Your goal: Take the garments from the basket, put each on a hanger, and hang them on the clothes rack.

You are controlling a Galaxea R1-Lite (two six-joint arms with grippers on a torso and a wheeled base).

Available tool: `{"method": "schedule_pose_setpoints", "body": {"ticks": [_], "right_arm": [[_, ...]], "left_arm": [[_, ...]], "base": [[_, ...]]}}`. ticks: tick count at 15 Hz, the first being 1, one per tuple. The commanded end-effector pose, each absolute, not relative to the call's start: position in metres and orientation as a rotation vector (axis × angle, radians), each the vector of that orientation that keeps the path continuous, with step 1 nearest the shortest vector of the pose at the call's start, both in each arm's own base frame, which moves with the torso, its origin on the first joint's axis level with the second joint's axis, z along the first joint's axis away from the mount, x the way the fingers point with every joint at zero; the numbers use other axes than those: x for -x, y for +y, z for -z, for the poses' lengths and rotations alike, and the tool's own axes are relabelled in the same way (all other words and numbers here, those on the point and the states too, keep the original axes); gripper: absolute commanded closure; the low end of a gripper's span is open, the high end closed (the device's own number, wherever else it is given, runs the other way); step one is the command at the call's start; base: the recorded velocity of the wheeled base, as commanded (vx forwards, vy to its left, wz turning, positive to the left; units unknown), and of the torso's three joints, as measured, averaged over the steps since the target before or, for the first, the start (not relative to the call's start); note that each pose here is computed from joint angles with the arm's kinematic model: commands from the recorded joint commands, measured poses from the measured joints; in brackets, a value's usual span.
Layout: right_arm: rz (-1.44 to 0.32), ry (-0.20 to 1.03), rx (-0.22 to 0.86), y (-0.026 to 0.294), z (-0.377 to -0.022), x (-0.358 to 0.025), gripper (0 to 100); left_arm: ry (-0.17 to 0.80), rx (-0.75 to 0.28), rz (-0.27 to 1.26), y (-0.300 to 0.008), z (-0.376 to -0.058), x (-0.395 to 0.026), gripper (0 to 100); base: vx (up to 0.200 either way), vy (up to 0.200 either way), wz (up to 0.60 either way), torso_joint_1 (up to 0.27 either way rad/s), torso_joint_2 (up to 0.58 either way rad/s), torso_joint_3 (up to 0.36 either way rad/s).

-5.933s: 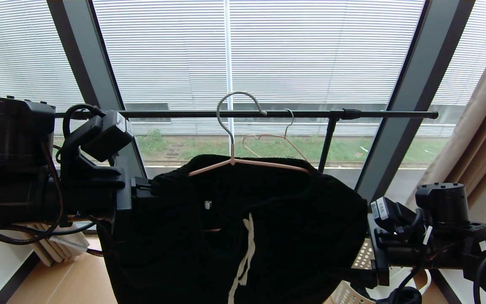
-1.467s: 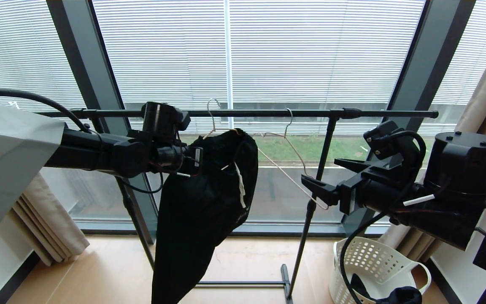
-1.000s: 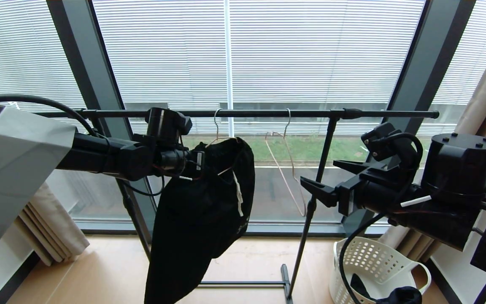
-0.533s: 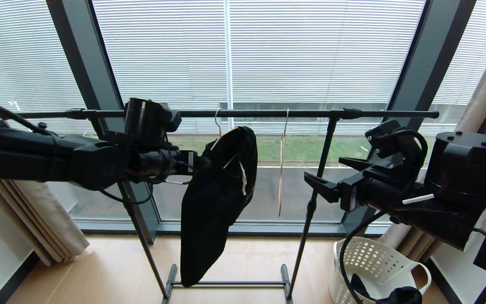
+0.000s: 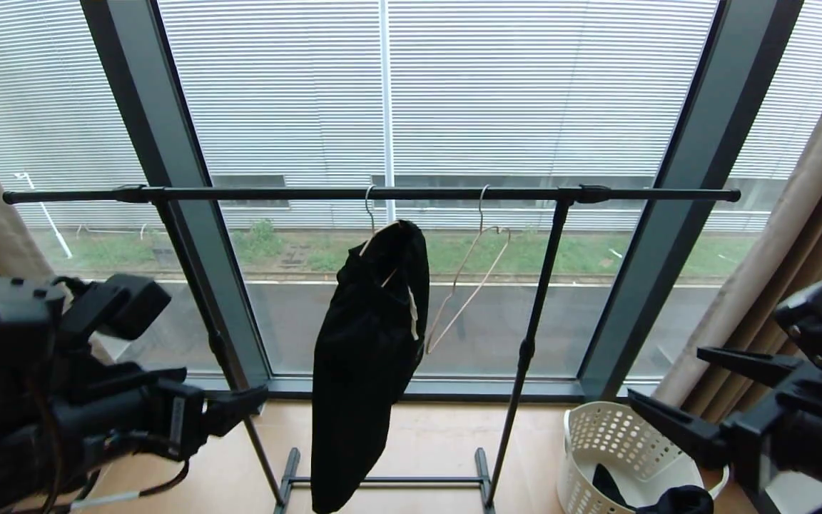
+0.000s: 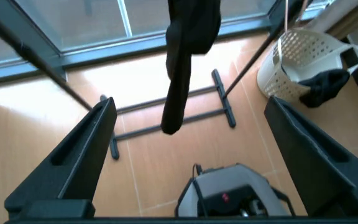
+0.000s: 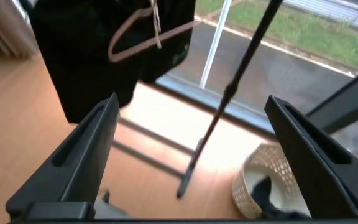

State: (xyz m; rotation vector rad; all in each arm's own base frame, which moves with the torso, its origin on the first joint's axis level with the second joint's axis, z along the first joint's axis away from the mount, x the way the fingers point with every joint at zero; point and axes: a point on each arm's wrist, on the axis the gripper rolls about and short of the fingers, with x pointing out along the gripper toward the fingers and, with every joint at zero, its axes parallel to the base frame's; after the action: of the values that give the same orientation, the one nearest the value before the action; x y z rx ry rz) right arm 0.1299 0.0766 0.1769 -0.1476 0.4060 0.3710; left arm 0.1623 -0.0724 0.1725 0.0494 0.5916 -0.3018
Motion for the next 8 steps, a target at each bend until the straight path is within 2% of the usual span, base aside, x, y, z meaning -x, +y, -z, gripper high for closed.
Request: {"method": "schedule_pose_setpoints", "body": {"ticks": [1,2,5,8], "right_arm": [[-0.349,0.377,0.151,0.051,-0.162,-0.087,0],[-0.311,0.412,0.177,0.041,-0.139,-0.073,0],[-0.306,0.43,0.192,0.02,-0.099,-0.041,0],[-0.315,0.476,0.229,0.005,-0.081,-0.019,0]], "left_arm": [[0.524,-0.004,0.337,-0.055,-0.16,-0.108,0],[0.529,-0.012,0.301,-0.046,-0.148,-0.094,0],[0.571,-0.031,0.264,-0.033,-0.119,-0.071,0],[0.623,-0.009,0.244,-0.028,-0.102,-0.062,0]], "base": [[0.0,0.0,0.0,0.0,0.0,0.0],[0.0,0.0,0.0,0.0,0.0,0.0],[0.0,0.0,0.0,0.0,0.0,0.0],[0.0,0.0,0.0,0.0,0.0,0.0]]}}
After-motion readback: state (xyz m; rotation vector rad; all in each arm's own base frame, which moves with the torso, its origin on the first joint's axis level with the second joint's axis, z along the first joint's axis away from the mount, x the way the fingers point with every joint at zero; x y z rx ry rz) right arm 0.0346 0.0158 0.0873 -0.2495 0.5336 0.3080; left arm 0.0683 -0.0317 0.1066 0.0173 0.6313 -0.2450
